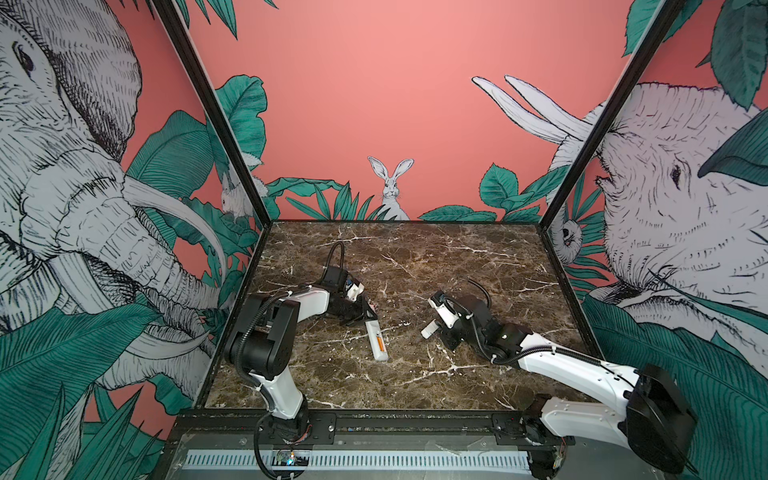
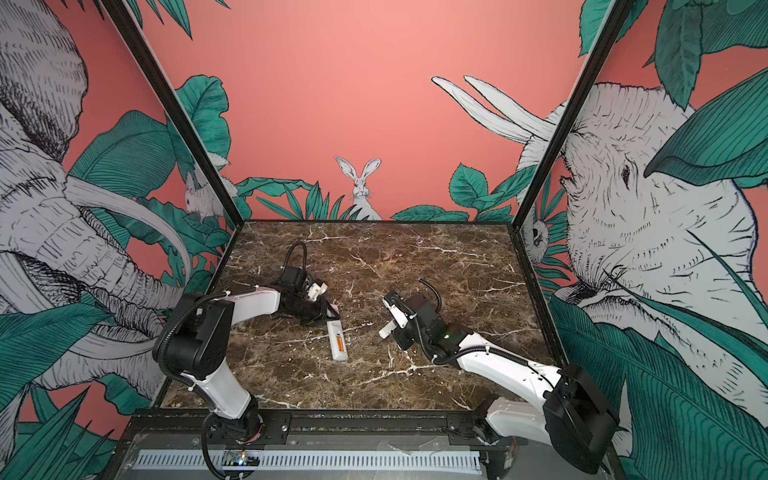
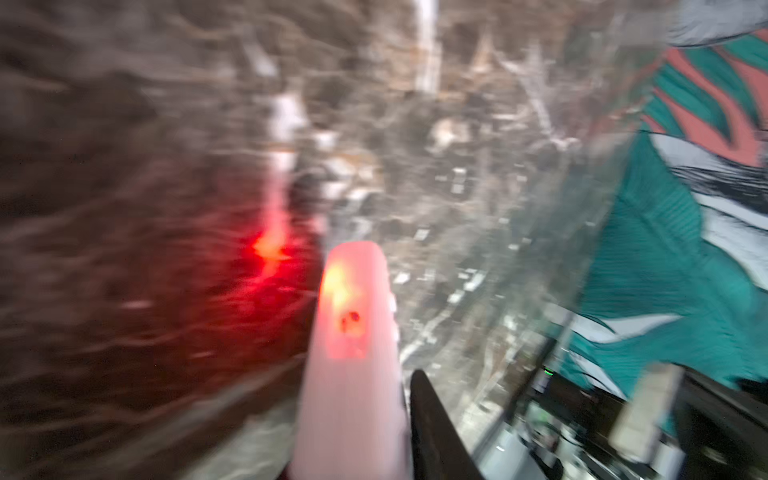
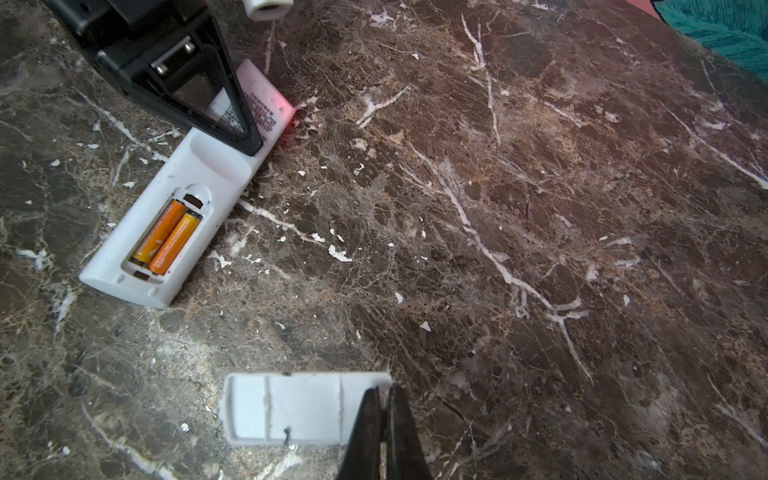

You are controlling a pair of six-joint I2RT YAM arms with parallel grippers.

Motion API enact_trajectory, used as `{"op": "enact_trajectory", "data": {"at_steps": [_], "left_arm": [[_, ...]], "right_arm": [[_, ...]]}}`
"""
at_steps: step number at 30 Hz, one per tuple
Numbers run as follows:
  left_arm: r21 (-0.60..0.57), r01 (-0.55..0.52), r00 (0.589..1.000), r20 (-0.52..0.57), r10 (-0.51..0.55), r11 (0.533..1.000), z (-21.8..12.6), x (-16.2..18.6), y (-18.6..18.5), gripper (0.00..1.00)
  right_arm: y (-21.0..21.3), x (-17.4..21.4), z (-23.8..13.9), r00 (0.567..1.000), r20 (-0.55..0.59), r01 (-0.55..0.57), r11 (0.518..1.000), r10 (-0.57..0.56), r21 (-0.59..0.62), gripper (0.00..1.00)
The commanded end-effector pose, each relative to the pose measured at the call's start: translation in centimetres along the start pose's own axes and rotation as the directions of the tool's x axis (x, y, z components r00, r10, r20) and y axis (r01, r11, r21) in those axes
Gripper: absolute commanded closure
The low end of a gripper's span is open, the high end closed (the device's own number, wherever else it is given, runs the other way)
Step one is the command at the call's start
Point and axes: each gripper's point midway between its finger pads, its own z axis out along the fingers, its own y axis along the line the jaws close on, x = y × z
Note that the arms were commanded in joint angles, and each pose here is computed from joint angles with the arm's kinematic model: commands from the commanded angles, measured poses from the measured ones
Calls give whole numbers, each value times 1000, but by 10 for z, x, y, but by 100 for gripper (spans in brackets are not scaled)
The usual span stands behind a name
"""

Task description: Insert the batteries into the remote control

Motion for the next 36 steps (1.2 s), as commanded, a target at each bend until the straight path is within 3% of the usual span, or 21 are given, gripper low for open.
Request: {"op": "enact_trajectory", "data": {"at_steps": [1, 10, 12, 18, 22, 28, 36], "left_arm": [[-67, -16, 1000, 20, 17, 998, -3, 2, 18, 63], [5, -27, 998, 50, 26, 1000, -16, 1, 1, 40], [-13, -36, 997, 62, 37, 999, -23, 2, 1, 26], [-2, -97, 991, 91, 97, 995, -41, 5, -14, 17], [153, -179, 981, 101, 165, 972, -47, 11, -51, 17], [316, -331, 943, 81, 323, 889, -47, 34, -115, 20], [397, -387, 917, 68, 394, 832, -38, 44, -151, 41]], "right_arm": [[-2, -12, -1, 999, 54, -5, 1000, 4, 6, 96], [-1, -15, 3, 998, 70, -2, 1000, 2, 3, 97], [-2, -16, 4, 997, 75, -2, 1000, 2, 7, 97], [-5, -25, 10, 994, 111, -19, 999, 16, 27, 97], [-6, -35, 14, 988, 149, -40, 999, 36, 26, 97], [-3, -50, 16, 981, 187, -49, 999, 47, 8, 97], [3, -63, 15, 975, 216, -46, 999, 49, -16, 97]]}}
